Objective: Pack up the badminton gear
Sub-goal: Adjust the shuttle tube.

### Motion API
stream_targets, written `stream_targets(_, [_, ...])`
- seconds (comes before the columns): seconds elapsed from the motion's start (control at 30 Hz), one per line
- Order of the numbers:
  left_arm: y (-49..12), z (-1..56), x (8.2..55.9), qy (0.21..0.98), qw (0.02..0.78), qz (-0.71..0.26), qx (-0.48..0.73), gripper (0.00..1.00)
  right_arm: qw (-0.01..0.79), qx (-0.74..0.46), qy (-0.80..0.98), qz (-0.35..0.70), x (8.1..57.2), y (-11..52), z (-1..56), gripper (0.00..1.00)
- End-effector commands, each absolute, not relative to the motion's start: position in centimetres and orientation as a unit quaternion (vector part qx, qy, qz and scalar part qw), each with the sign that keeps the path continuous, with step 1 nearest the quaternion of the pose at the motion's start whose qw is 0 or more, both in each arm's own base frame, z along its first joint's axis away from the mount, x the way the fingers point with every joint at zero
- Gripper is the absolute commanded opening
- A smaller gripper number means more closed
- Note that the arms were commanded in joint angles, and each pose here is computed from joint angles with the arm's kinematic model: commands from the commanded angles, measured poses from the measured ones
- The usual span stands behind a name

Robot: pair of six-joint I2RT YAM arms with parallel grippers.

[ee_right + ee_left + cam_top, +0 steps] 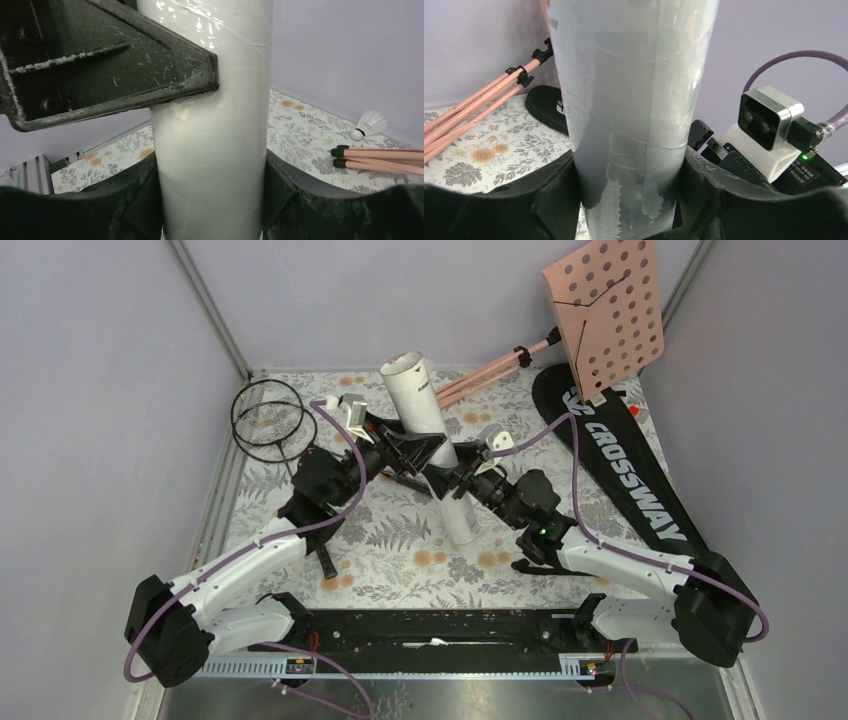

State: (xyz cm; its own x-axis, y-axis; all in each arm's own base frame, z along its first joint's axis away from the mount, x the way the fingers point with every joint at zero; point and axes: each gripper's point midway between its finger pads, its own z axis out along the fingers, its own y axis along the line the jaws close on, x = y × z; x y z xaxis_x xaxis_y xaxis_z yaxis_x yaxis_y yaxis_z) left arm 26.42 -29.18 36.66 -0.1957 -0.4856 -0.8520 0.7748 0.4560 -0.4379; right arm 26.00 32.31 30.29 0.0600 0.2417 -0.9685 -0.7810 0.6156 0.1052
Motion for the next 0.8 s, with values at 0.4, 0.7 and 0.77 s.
stream_targets(0.4, [-16.3,37.2,30.8,0.612,0.766,-0.197,-0.015,0.38,0.644,-0.198,0.688,0.269,31.0,32.7,30.2,1.0])
stream_targets(0.7, [-8.3,35.2,32.9,0.62,0.777,-0.063,-0.095,0.36,0.508,-0.066,0.822,0.25,42.4,32.6,24.2,1.0])
stream_targets(0.77, [-7.5,34.9,33.0,0.62,0.776,-0.05,-0.105,0.36,0.479,-0.036,0.855,0.196,45.9,32.0,23.0,1.0])
